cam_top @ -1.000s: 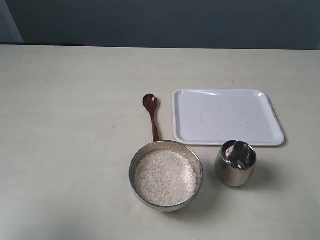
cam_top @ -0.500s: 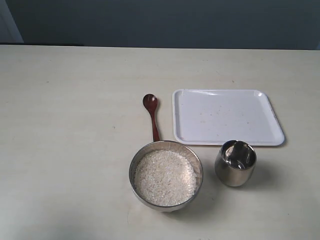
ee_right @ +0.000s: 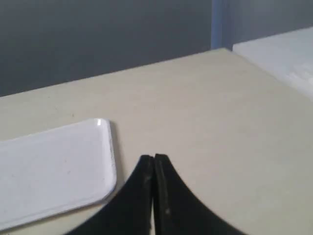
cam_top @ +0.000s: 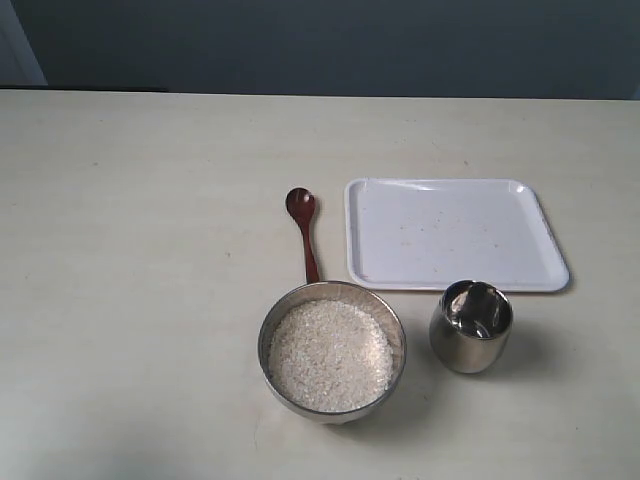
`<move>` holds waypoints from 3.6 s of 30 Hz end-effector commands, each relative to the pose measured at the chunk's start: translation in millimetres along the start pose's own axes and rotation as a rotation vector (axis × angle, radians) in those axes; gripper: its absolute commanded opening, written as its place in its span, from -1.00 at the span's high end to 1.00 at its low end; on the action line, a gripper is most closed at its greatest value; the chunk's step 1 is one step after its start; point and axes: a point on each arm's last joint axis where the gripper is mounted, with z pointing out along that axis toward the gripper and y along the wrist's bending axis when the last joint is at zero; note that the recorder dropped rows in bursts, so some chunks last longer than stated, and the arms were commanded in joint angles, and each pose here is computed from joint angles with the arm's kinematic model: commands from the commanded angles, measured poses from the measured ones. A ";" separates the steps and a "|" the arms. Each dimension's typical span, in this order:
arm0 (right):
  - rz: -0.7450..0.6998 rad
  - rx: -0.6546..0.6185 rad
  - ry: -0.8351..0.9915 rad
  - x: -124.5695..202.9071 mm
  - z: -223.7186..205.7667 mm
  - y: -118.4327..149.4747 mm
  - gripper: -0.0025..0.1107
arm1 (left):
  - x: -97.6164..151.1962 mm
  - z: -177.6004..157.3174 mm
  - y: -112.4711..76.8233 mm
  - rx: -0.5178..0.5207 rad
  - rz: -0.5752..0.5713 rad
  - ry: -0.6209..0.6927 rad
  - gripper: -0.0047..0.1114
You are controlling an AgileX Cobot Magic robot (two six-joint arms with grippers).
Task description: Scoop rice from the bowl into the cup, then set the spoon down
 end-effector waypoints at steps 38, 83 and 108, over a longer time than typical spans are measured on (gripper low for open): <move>0.118 -0.761 0.082 -265.6 162.4 112.0 0.97 | -2.2 -0.6 0.3 -0.003 -0.009 -0.020 0.91; -0.789 -0.634 0.977 -78.8 243.9 302.8 0.94 | -2.2 -0.6 0.3 -0.003 -0.009 -0.020 0.91; -0.622 -0.720 1.277 10.4 234.4 339.5 0.05 | -2.2 -0.6 0.3 -0.003 -0.009 -0.020 0.91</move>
